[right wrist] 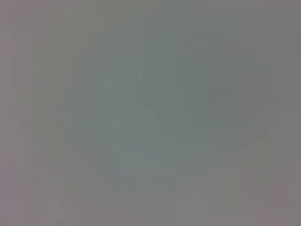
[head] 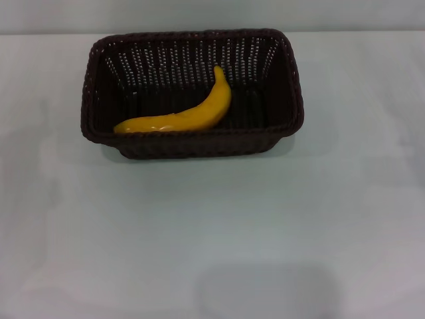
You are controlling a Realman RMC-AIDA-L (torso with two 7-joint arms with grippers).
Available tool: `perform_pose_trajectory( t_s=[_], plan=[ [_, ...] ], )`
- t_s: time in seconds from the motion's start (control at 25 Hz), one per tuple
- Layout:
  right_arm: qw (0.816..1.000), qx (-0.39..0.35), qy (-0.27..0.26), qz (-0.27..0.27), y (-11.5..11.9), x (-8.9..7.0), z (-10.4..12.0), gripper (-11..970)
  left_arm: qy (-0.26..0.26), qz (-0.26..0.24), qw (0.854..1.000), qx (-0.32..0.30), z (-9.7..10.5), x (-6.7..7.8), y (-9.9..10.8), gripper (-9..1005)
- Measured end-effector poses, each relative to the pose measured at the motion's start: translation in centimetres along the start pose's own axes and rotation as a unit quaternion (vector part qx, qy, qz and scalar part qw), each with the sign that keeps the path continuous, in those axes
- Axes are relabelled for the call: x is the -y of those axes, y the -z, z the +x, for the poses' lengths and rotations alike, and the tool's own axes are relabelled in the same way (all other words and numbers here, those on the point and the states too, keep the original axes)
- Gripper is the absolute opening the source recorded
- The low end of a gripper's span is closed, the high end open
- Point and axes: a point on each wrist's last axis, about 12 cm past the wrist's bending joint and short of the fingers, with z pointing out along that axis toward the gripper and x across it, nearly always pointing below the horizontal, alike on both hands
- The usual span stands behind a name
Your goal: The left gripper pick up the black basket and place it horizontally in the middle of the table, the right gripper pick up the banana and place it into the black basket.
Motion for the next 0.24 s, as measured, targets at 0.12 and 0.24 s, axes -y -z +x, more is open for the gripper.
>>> perform_pose_trajectory(
  t_s=[0.12,0.24],
  plan=[
    [1.000,-0.004,-0.003,0.001,-0.04,-0.07,0.13,867,-0.028,0.010,1.000,0.003,0.18,0.44,0.06,772],
    [1.000,-0.007,-0.006,0.003,-0.08,0.03,0.15,867,-0.037,0.010,0.999,0.004,0.42,0.60,0.19,772]
  ],
)
